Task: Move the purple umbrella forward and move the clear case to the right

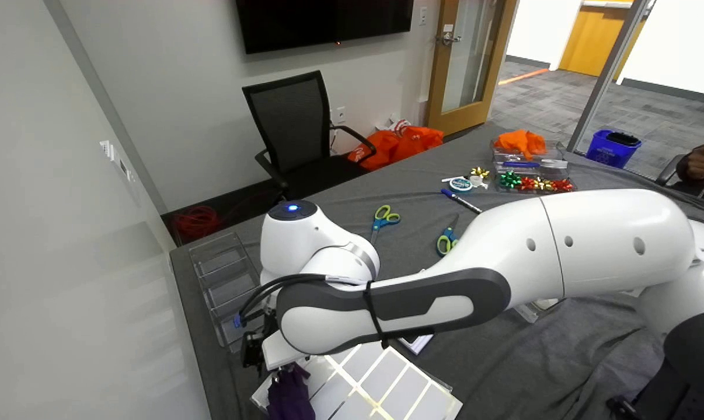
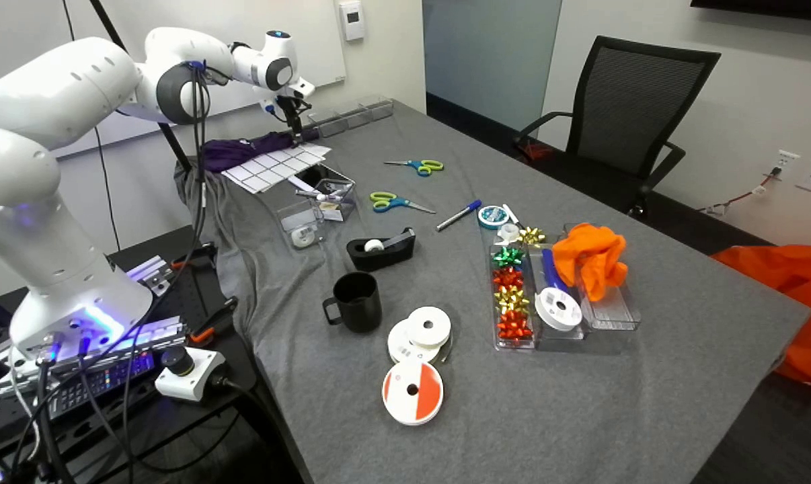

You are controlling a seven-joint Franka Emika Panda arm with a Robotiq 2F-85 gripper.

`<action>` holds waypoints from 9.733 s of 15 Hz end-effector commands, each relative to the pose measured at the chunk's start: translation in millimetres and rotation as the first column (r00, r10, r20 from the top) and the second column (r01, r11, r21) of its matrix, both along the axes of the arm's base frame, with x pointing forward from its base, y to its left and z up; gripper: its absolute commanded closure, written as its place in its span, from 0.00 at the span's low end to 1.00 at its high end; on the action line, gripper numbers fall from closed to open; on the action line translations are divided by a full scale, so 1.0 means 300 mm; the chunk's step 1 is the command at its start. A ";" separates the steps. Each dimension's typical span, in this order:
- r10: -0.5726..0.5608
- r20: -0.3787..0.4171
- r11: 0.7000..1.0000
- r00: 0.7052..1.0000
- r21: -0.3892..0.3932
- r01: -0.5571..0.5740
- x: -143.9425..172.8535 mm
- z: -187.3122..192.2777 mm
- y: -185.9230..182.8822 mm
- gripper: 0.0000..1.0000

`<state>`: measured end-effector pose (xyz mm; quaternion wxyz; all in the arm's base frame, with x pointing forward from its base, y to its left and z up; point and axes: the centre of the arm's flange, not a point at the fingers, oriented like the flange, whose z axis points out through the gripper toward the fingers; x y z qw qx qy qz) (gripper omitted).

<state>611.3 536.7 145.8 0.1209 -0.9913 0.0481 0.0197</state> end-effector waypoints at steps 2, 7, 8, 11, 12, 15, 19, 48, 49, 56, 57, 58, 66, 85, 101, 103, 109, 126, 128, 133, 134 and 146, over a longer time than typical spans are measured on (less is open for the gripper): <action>0.023 -0.002 0.998 1.000 0.052 -0.023 -0.031 -0.066 0.006 0.00; 0.011 0.009 0.998 1.000 0.054 -0.011 -0.025 -0.140 0.005 0.34; 0.008 0.010 0.998 1.000 0.056 -0.008 -0.023 -0.128 0.003 0.40; -0.001 0.012 0.998 1.000 0.057 0.000 -0.017 -0.116 -0.003 0.63; -0.004 0.015 0.998 1.000 0.058 0.003 -0.015 -0.111 -0.007 0.69; -0.008 0.029 0.998 1.000 0.064 0.007 -0.019 -0.097 -0.015 0.90; -0.013 0.050 0.998 0.999 0.066 0.009 -0.058 -0.035 -0.045 0.95; 0.053 -0.081 0.997 0.995 -0.046 -0.057 0.178 0.415 -0.705 0.95; 0.043 -0.079 0.998 0.996 -0.045 -0.047 0.195 0.414 -0.726 0.95; -0.219 -0.052 0.974 0.974 -0.072 0.215 0.323 0.337 -0.772 0.95; -0.272 -0.049 0.961 0.961 -0.075 0.268 0.332 0.322 -0.773 0.95; -0.313 -0.052 0.948 0.948 -0.085 0.308 0.344 0.304 -0.776 0.95; -0.486 -0.050 0.869 0.873 -0.135 0.476 0.468 0.305 -0.863 0.95; -0.614 0.076 0.784 0.785 -0.058 0.618 0.378 0.298 -0.932 0.50; -0.286 0.045 0.950 0.957 -0.117 0.289 0.191 0.404 -0.737 0.00; -0.265 0.076 0.955 0.961 -0.115 0.272 0.184 0.426 -0.700 0.00; -0.067 0.148 0.985 0.987 -0.146 0.088 0.282 0.458 -0.599 0.00; -0.022 0.118 0.993 0.993 -0.113 0.036 0.447 0.300 -0.424 0.00; -0.008 0.135 0.996 0.991 -0.084 0.020 0.461 0.231 -0.409 0.00; 0.020 0.167 1.000 0.986 0.002 -0.021 0.452 0.100 -0.368 0.00; 0.004 0.187 0.999 0.982 0.044 -0.012 0.451 0.091 -0.354 0.00; -0.066 0.275 0.984 0.959 0.176 0.018 0.455 0.004 -0.189 0.00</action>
